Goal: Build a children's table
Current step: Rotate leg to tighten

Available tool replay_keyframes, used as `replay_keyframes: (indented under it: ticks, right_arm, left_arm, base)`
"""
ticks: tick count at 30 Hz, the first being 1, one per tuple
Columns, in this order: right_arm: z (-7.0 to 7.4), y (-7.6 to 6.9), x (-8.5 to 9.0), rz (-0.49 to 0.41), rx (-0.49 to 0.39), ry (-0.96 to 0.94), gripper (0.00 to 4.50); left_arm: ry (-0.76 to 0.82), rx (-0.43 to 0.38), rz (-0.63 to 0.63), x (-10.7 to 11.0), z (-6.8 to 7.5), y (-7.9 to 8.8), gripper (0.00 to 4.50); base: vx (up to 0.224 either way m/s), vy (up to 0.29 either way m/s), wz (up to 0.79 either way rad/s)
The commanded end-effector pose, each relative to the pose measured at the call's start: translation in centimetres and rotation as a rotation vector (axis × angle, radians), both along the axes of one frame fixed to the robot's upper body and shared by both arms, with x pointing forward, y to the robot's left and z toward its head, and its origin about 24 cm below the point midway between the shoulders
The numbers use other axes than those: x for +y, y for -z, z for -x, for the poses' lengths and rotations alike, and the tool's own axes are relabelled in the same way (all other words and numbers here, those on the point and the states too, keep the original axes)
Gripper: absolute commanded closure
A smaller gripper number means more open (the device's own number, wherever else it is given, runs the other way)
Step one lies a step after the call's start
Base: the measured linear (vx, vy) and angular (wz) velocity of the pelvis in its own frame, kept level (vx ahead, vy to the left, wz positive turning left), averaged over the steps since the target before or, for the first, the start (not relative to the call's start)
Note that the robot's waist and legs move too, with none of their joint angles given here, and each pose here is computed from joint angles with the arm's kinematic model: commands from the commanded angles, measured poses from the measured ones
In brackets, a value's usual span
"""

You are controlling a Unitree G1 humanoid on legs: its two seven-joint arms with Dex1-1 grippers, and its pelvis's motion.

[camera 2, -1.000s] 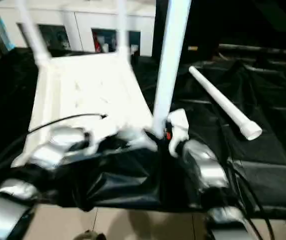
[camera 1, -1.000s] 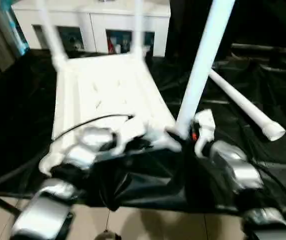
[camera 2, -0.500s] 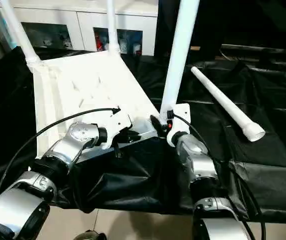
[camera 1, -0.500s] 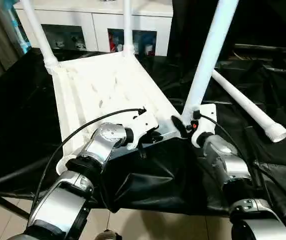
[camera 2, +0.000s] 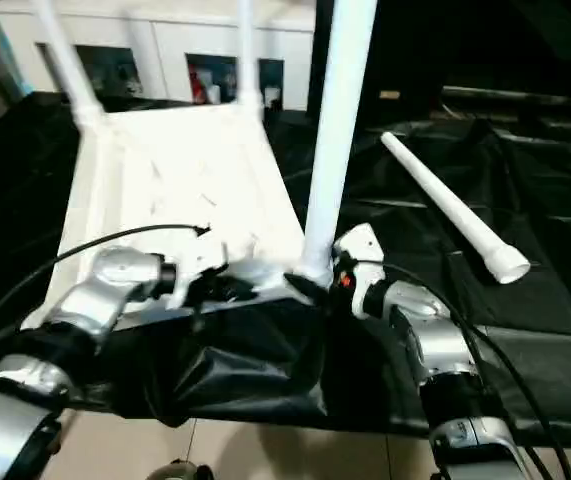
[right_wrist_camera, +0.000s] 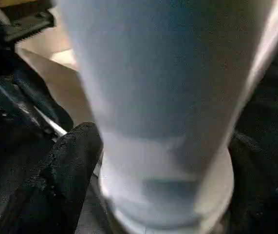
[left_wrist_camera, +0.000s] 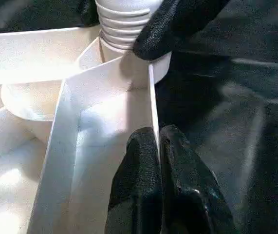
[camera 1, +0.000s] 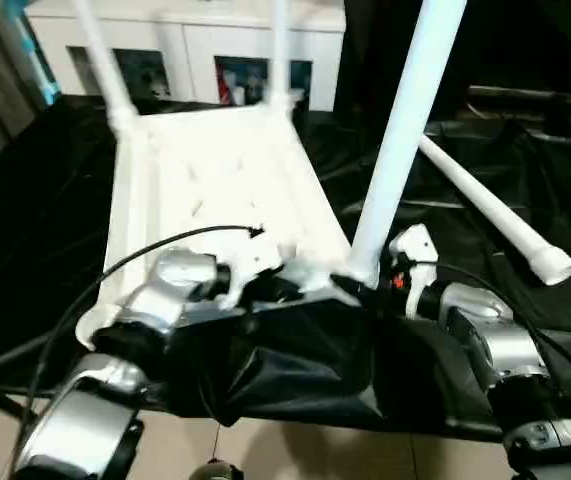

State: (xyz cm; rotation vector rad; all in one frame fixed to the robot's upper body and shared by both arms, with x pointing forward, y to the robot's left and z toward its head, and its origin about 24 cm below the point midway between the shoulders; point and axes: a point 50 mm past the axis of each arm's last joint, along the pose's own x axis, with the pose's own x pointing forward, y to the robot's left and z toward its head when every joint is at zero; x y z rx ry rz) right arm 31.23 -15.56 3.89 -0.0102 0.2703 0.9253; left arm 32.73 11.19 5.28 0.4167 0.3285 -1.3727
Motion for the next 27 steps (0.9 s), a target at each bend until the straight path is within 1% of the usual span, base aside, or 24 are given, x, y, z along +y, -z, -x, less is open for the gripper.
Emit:
replay_keyframes:
  ticks: [1, 2, 4, 5, 7, 10, 13, 15, 16, 19, 22, 23, 24, 25, 27]
  right_arm:
    - [0.3, 0.0, 0.6, 0.003, 0.009, -0.06, 1.01]
    - [0.4, 0.0, 0.5, 0.014, 0.009, -0.065, 1.01]
    - [0.5, 0.3, 0.5, 0.034, 0.011, -0.073, 1.26]
    - [0.5, 0.3, 0.6, 0.032, 0.013, -0.073, 1.26]
    - [0.5, 0.4, 0.6, 0.027, 0.019, -0.076, 1.48]
    - [0.8, 0.6, 1.0, 0.016, 0.031, -0.09, 1.64]
    - [0.9, 0.8, 1.1, 0.013, 0.039, -0.065, 1.67]
    - [0.6, 1.3, 1.3, 0.015, 0.044, 0.016, 1.7]
    - [0.1, 1.7, 1.5, 0.023, 0.048, 0.113, 1.7]
    - [-0.5, 2.4, 1.5, 0.03, 0.069, 0.26, 1.7]
    - [-1.3, 3.0, 1.6, 0.019, 0.11, 0.459, 1.71]
    - [-1.7, 3.2, 1.9, 0.002, 0.136, 0.547, 1.71]
    - [-1.7, 3.2, 1.9, 0.002, 0.136, 0.547, 1.71]
    - [-2.0, 3.2, 2.8, -0.007, 0.143, 0.588, 1.71]
    - [-2.1, 3.0, 3.9, 0.01, 0.114, 0.565, 1.71]
  left_arm:
    - [0.041, -0.016, 0.094, -0.8, 0.2, -0.9, 4.5]
    - [0.039, -0.015, 0.093, -0.7, 0.2, -0.9, 4.5]
    - [0.026, -0.017, 0.086, -0.4, 0.1, -0.8, 4.5]
    - [0.022, -0.018, 0.083, -0.4, 0.1, -0.8, 4.5]
    - [0.019, -0.018, 0.083, -0.4, 0.1, -0.8, 4.5]
    - [0.017, -0.015, 0.09, -0.3, 0.1, -0.8, 4.5]
    - [0.002, -0.024, 0.089, -0.4, 0.1, -0.7, 4.5]
    - [-0.037, -0.04, 0.087, -0.7, -0.2, -0.7, 4.5]
    - [-0.079, -0.06, 0.069, -1.1, -0.6, -0.5, 4.5]
    - [-0.151, -0.084, 0.037, -1.7, -1.2, -0.3, 4.5]
    - [-0.222, -0.092, 0.038, -3.0, -1.8, -0.4, 4.5]
    - [-0.242, -0.101, 0.046, -4.0, -2.0, -0.6, 4.5]
    - [-0.242, -0.101, 0.046, -4.0, -2.0, -0.6, 4.5]
    - [-0.248, -0.11, 0.051, -5.3, -2.1, -0.7, 4.5]
    - [-0.239, -0.115, 0.063, -6.3, -2.1, -0.9, 4.5]
  base:
    - [0.0, 0.0, 0.0]
    - [0.0, 0.0, 0.0]
    - [0.0, 0.0, 0.0]
    - [0.0, 0.0, 0.0]
    - [0.0, 0.0, 0.0]
    - [0.0, 0.0, 0.0]
    - [0.0, 0.0, 0.0]
    - [0.0, 0.0, 0.0]
    - [0.0, 0.0, 0.0]
    - [0.0, 0.0, 0.0]
    - [0.0, 0.0, 0.0]
    - [0.0, 0.0, 0.0]
    - [0.0, 0.0, 0.0]
    - [0.0, 0.0, 0.0]
    - [0.0, 0.0, 0.0]
